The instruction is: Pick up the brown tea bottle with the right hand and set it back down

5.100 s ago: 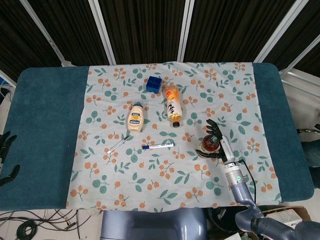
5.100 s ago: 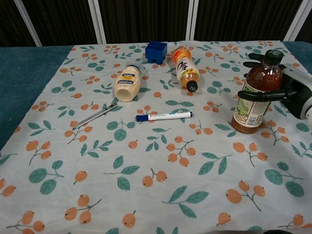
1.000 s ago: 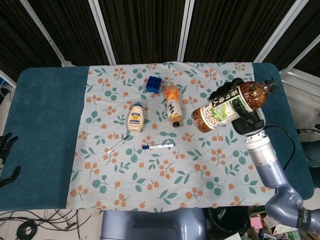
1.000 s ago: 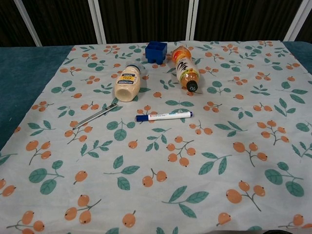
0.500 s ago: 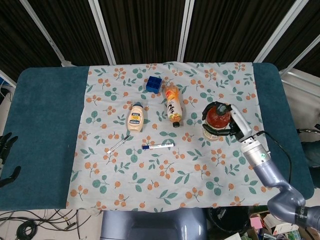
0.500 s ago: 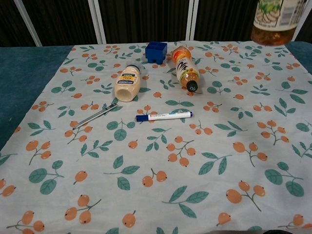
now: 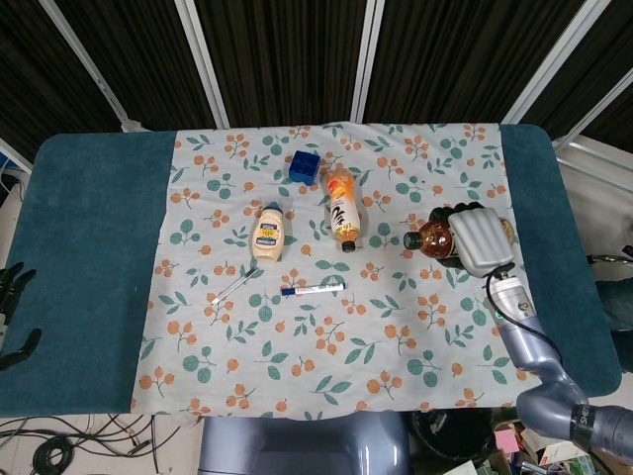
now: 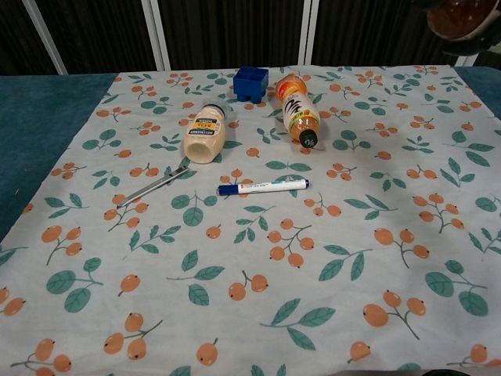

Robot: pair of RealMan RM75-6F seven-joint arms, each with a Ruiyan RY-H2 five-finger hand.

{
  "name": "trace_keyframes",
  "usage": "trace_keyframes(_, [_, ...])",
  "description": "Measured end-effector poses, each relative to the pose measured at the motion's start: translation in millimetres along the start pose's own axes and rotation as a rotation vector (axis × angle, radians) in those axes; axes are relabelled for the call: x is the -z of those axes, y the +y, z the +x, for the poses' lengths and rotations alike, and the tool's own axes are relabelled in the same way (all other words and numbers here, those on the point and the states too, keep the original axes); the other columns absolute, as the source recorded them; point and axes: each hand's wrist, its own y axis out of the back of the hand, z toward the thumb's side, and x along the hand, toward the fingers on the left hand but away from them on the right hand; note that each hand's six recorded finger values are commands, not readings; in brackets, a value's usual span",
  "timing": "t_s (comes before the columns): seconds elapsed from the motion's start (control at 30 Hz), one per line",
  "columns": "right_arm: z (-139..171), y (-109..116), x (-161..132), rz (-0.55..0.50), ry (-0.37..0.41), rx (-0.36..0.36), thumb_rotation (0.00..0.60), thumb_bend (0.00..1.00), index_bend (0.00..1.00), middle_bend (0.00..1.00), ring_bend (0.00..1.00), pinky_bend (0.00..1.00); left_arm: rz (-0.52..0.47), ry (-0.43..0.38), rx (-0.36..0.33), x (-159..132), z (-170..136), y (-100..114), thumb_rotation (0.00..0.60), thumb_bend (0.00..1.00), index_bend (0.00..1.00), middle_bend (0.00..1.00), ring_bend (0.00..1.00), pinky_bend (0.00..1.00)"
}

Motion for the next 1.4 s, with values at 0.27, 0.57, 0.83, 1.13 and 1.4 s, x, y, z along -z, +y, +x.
trace_keyframes(0.27, [7,16,-30,-0.314,0.052,-0.006,0.600,0.42,0.67,0.60,0.67,0.74,0.004,0.001,-0.003,0,-1,0,0.600,0.37,0.08,0.00,0.01,0.09])
trace_keyframes(0.57, [15,49,-47,-1.252,0.193,-0.018,0.600,0.42,0.67,0.59,0.67,0.74,0.006,0.000,0.000,0,-1,-1,0.600,0.37,0.08,0.00,0.01,0.09])
trace_keyframes(0.83, [23,62,-36,-1.966,0.306,-0.054,0.600,0.43,0.68,0.61,0.68,0.74,0.008,0.001,0.000,0,-1,-1,0.600,0.37,0.08,0.00,0.01,0.09])
trace_keyframes(1.13, [25,28,-20,-2.040,0.223,-0.077,0.600,0.43,0.68,0.61,0.68,0.74,0.009,0.003,0.001,0,-1,-1,0.600,0.37,0.08,0.00,0.01,0.09])
trace_keyframes(1.4, [28,-15,-10,-1.519,0.123,-0.065,0.600,0.43,0.68,0.60,0.68,0.74,0.014,0.003,0.008,0,-1,-2,0.600,0.37,0.08,0.00,0.01,0.09])
